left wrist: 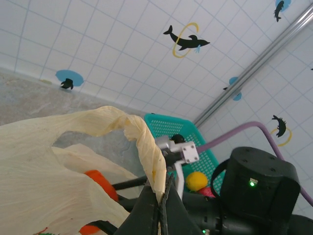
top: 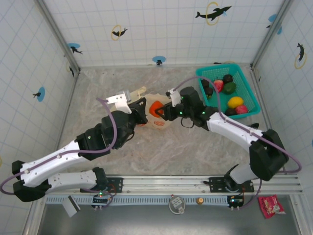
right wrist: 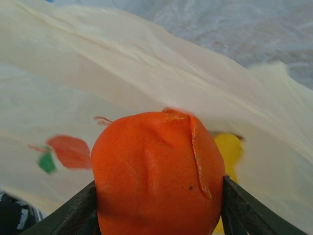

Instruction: Place the fake fruits into the plastic bag and tie a complex knot

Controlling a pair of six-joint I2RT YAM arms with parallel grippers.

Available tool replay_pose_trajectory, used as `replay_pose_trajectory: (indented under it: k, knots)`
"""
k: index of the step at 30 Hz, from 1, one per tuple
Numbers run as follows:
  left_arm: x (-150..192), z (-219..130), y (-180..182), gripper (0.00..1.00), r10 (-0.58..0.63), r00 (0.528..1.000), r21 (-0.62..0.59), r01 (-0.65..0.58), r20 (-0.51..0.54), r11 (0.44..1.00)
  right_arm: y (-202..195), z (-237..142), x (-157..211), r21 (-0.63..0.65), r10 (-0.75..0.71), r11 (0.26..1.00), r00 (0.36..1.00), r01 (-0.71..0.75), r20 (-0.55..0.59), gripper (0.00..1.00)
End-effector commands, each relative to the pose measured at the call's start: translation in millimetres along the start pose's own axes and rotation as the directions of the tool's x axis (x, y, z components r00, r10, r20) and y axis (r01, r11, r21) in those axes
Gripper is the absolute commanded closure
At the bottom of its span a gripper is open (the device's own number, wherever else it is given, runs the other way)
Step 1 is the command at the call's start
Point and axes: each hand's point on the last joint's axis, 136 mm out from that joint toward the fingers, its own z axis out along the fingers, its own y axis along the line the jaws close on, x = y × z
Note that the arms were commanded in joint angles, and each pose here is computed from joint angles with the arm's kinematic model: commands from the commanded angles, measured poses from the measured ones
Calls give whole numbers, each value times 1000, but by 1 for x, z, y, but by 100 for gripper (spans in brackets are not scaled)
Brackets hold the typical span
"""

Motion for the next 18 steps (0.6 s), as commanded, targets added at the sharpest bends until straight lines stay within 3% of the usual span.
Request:
replay_pose_trajectory:
  k: [1,3,5,7,9,14,18]
  knots:
    - [1,-3,2,100,12,1000,9,-12,-12,1000,17,20,-37,-66,4,998,998,1,69,39]
    - [0,-4,2,100,14,1000,12,-14,-7,1000,31,37,-42,-150,42,988,998,-34,52,37]
    - [-3,-5,4,100,17,1000,1,-17,4,1000,39,49,-41,-185,54,982,998,-48,30,29]
    - [-5,-6,8,100,18,1000,-16,-17,15,1000,40,55,-36,-174,46,984,999,-42,21,15]
    - [-6,-8,12,100,13,1000,-30,-12,20,999,35,54,-30,-152,44,988,999,-40,26,10]
    - [-4,-9,15,100,11,1000,-38,-10,20,999,23,38,-29,-130,63,990,997,-56,46,11]
    - [-3,-8,17,100,12,1000,-43,-12,19,999,17,18,-36,-129,81,989,993,-68,91,24]
